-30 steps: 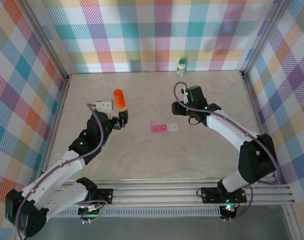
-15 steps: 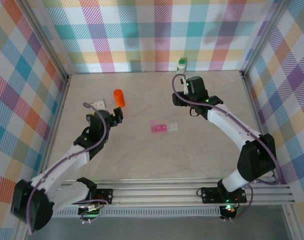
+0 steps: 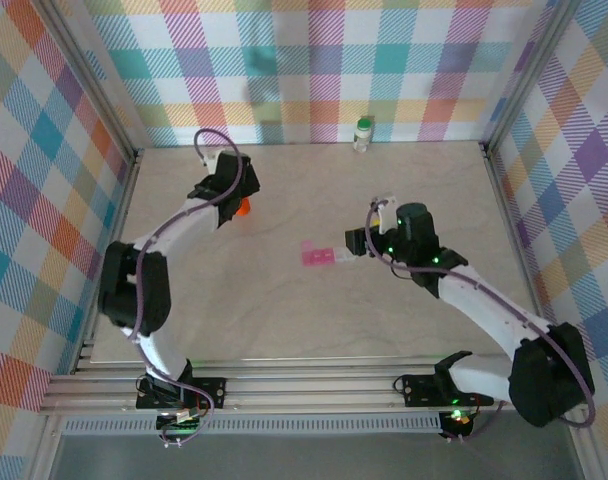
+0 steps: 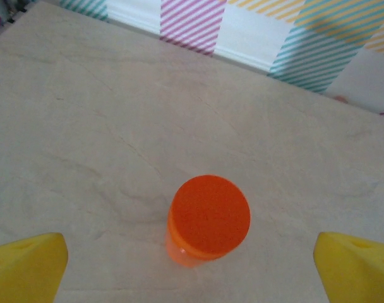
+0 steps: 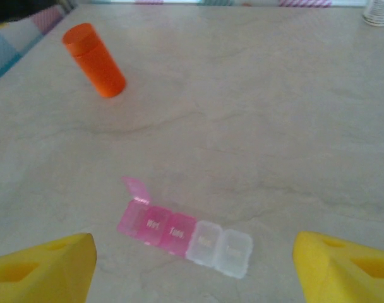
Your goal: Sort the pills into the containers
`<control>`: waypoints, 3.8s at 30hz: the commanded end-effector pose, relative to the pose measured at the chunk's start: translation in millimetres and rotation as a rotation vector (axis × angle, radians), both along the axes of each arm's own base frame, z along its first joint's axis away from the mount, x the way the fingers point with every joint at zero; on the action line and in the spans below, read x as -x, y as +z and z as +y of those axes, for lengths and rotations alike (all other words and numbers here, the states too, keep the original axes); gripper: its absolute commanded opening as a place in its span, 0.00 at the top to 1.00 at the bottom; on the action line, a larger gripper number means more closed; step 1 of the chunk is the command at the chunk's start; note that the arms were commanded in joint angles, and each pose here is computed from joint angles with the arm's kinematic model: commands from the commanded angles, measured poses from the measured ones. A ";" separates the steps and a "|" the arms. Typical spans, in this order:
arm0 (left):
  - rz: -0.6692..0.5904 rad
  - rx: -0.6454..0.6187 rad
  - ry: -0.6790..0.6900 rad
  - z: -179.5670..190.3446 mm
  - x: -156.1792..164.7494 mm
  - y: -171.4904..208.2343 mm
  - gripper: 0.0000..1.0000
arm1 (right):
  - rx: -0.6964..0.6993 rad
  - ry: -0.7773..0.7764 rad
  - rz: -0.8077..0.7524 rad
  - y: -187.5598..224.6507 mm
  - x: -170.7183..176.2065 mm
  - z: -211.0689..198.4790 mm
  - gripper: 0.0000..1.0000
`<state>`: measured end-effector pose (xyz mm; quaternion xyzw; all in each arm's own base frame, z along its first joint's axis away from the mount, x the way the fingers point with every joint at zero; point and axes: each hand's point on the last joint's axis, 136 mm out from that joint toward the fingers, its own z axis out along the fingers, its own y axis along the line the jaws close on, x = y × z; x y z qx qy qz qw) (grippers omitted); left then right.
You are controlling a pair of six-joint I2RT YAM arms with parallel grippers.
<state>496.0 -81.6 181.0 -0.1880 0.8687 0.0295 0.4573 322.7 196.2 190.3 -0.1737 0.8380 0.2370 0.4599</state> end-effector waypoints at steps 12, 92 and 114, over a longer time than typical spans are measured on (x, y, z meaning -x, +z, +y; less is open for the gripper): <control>0.288 -0.092 -0.011 10.2 -33.8 -61.4 0.03 | -0.211 0.108 -0.211 55.7 31.9 8.6 0.17; 0.136 -0.201 -0.609 -237.4 218.4 -41.2 0.54 | -0.120 -0.323 -0.027 20.8 76.7 -85.8 0.13; 0.109 -0.136 -0.580 -215.9 230.0 -43.6 0.15 | -0.057 -0.331 0.033 25.3 76.5 -87.8 0.12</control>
